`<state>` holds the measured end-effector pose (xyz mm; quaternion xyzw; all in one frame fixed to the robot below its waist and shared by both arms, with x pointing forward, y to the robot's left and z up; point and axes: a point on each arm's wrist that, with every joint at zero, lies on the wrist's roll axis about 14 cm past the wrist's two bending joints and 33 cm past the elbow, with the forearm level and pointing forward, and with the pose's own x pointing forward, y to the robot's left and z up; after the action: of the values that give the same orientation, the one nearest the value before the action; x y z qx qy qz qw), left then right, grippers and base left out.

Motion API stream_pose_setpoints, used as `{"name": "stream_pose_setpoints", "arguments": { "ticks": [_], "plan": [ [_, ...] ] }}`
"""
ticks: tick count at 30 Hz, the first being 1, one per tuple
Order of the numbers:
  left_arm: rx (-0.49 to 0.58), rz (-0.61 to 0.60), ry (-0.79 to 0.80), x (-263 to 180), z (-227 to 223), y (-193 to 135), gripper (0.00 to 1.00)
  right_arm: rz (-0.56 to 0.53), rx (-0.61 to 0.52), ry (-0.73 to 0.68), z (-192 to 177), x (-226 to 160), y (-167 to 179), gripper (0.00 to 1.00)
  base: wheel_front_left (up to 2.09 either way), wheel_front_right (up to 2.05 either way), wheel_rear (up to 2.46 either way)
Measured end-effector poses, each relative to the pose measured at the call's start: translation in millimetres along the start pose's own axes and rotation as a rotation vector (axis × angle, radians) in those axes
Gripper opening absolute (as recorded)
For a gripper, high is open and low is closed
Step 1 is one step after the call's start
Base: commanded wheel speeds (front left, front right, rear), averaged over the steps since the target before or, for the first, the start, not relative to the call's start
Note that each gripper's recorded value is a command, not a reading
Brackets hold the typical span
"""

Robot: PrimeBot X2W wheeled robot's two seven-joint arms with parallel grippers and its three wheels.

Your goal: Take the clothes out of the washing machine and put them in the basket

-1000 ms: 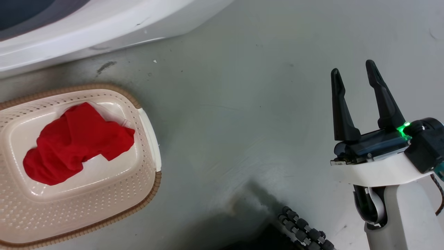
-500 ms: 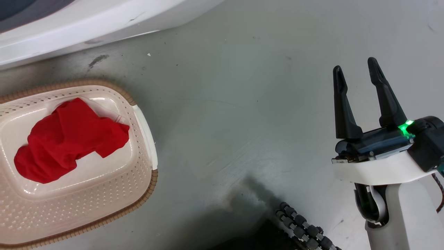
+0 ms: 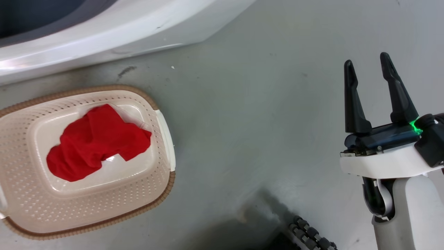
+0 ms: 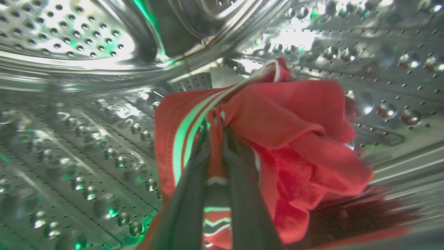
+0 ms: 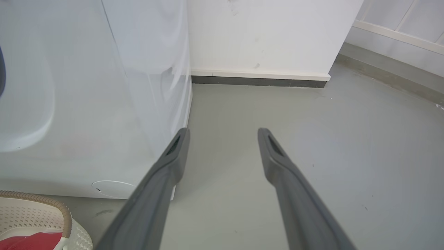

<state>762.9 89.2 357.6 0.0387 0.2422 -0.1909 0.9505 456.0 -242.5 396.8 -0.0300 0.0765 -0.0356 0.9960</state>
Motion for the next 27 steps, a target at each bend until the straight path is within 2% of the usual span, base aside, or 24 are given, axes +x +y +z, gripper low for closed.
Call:
{"name": "stream_pose_setpoints", "arguments": {
  "ticks": [13,27],
  "plan": [
    [-0.022,0.006,-0.239,-70.5,34.8,-15.9,0.00,0.005,-0.018,-0.109,43.7,-8.9,2.1,1.00,0.00,0.00,0.00],
    [0.035,0.032,-0.393,-174.2,56.3,-26.3,0.00,0.037,0.008,-0.215,88.4,-36.5,15.3,1.00,0.00,0.00,0.00]
  ]
}}
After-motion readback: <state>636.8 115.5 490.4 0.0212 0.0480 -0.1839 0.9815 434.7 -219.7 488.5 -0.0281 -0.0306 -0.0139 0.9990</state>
